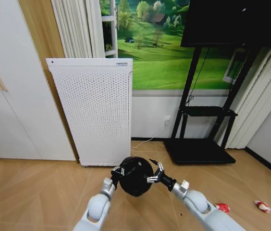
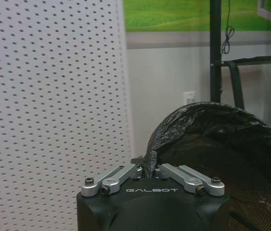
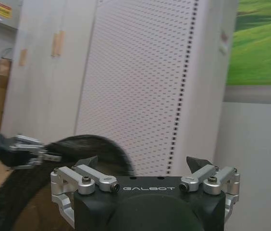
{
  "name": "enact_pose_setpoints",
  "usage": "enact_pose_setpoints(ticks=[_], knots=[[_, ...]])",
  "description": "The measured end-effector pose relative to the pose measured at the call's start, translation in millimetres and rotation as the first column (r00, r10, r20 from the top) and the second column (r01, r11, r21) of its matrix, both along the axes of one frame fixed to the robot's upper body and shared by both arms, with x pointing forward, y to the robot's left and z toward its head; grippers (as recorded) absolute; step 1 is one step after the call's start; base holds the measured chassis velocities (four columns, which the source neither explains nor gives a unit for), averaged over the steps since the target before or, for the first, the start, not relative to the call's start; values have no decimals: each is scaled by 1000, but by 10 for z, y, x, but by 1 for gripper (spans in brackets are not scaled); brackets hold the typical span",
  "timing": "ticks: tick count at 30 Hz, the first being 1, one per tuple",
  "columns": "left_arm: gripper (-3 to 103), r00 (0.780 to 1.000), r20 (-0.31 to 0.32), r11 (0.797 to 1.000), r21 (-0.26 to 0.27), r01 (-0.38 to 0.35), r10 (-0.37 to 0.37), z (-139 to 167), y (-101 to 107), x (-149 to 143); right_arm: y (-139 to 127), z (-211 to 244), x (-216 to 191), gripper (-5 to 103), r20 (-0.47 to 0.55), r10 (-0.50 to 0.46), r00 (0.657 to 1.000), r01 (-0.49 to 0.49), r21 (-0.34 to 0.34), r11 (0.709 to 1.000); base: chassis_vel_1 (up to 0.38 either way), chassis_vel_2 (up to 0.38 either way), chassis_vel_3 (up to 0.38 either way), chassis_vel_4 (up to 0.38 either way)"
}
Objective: Pick up the trash bin and place the garbage on the floor into it.
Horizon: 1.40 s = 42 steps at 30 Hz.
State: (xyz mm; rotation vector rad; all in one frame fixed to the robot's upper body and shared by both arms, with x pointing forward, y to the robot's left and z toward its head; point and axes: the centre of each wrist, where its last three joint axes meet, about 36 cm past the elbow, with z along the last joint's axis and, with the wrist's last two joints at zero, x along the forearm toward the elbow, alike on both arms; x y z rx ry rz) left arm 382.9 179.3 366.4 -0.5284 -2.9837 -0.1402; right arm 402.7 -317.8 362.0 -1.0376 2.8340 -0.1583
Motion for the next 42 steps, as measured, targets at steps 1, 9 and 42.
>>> enact_pose_setpoints(ticks=[1,9,42], knots=[[4,1000,3,1000,5,-8,8,10,47,-8,-22,15,-4,100,1,-27,1000,27,5,1000,0,0,0,0],[4,992,64,993,55,-108,104,223,560,-37,-248,72,16,100,-49,-296,954,296,-9,955,0,0,0,0],[4,954,107,958,36,-284,279,469,1021,-440,-872,19,-351,100,-149,-760,633,758,-79,647,0,0,0,0]])
